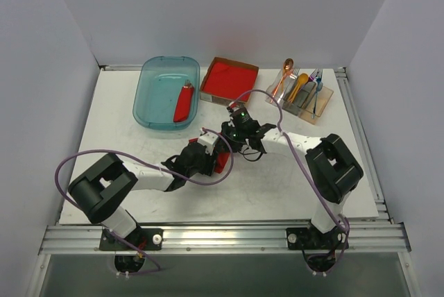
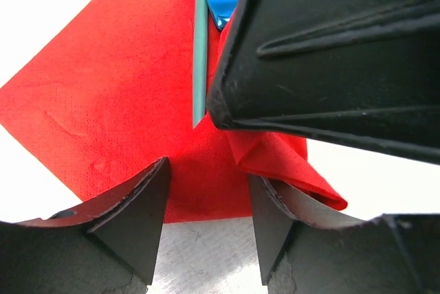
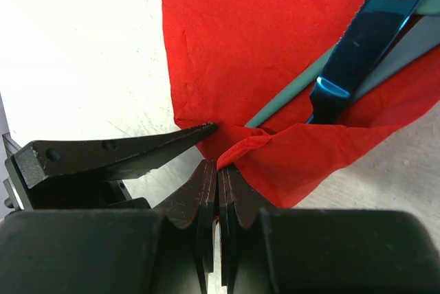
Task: Place the utensils on the paper napkin and roll it up
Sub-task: Roll the napkin at the center of the board.
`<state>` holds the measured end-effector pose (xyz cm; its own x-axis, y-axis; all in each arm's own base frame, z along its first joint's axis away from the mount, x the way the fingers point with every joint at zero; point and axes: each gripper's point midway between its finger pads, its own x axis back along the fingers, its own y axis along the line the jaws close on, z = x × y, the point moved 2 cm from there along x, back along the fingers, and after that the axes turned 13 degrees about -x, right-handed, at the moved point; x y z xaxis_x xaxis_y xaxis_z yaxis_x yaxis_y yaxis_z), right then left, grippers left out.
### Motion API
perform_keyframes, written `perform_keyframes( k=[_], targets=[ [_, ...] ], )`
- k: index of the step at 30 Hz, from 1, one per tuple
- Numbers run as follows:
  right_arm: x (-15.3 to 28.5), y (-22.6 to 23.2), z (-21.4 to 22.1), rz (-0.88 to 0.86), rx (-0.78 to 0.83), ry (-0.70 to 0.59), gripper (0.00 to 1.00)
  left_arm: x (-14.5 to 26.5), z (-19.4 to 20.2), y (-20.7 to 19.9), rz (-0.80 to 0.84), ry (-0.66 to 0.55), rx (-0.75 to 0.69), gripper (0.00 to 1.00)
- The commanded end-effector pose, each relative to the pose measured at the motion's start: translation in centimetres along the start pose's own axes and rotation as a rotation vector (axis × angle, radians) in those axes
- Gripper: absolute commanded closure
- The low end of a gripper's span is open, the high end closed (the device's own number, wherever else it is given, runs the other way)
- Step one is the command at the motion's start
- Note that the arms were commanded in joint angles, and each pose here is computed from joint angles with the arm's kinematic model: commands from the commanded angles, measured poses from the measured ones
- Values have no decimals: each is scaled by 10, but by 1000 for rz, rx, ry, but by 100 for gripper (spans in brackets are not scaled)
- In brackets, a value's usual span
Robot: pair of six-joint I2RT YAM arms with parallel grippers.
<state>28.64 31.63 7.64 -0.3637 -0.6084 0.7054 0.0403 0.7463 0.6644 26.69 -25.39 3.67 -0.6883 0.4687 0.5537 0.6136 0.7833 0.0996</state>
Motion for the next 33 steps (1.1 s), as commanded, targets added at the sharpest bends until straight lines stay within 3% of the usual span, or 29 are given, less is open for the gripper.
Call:
perform_keyframes(
  k=[1, 33],
  targets=[
    [1, 24, -10, -63, 35, -18, 100, -2, -8, 1, 2, -15, 1, 42],
    [-44, 15, -7, -42, 60, 41, 100, 12, -12, 0, 18, -48, 30, 43]
  ],
)
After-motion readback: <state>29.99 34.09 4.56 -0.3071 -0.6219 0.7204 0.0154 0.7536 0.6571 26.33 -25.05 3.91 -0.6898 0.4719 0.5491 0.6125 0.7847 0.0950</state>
